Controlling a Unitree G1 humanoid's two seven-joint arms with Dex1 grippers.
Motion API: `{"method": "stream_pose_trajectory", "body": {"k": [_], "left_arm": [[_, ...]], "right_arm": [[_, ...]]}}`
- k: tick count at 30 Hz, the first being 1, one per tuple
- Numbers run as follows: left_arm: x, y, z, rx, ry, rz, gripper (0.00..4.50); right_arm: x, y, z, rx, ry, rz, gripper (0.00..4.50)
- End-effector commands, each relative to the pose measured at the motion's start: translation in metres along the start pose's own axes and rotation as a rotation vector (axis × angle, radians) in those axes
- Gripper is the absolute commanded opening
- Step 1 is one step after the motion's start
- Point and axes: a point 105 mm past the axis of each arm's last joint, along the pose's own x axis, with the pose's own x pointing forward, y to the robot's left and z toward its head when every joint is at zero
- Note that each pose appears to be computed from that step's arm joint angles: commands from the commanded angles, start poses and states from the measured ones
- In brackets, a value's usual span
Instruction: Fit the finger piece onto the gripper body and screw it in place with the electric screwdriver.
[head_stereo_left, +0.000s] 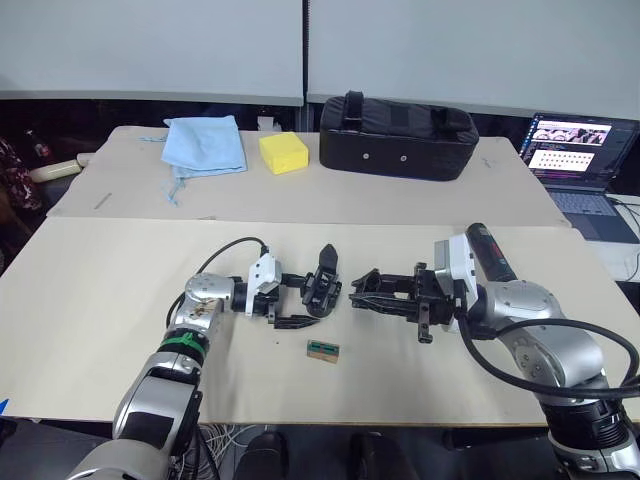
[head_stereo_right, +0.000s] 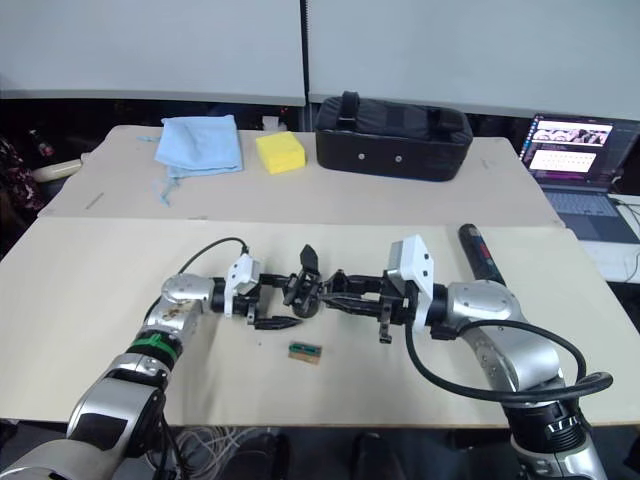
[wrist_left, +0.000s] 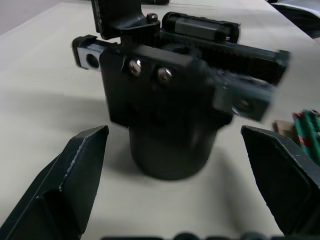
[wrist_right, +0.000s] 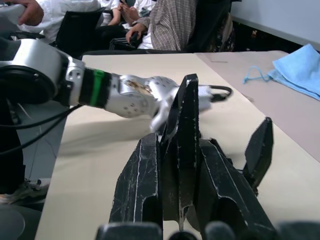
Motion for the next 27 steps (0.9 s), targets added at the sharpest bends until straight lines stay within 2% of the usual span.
{"method": "stream_pose_trajectory", "body": {"k": [1, 8, 10, 14, 20, 27], "left_arm": [[0.006, 0.007, 0.008, 0.014, -0.007, 0.017, 4.5], [0.01, 0.003, 0.003, 0.024, 0.045, -0.042, 4.5], [0.01, 0.001, 0.001, 0.037, 0.067, -0.06, 3.97], [0.01, -0.004, -0.006, 0.064, 0.101, -0.085, 2.31], [0.014, 0.0, 0.001, 0.072, 0.051, -0.045, 2.3], [0.014, 0.001, 0.0, 0.035, 0.05, -0.021, 2.3]], "right_arm": [[0.0, 0.005, 0.012, -0.021, -0.023, 0.006, 0.41], [0.0, 0.001, 0.026, 0.005, -0.059, -0.034, 0.41], [0.0, 0.001, 0.028, -0.004, -0.052, -0.021, 0.41], [0.003, -0.004, 0.031, -0.036, -0.043, -0.001, 0.41], [0.026, -0.013, 0.023, -0.066, -0.052, 0.002, 0.41], [0.052, -0.02, -0.007, -0.063, 0.003, -0.01, 0.41]]}}
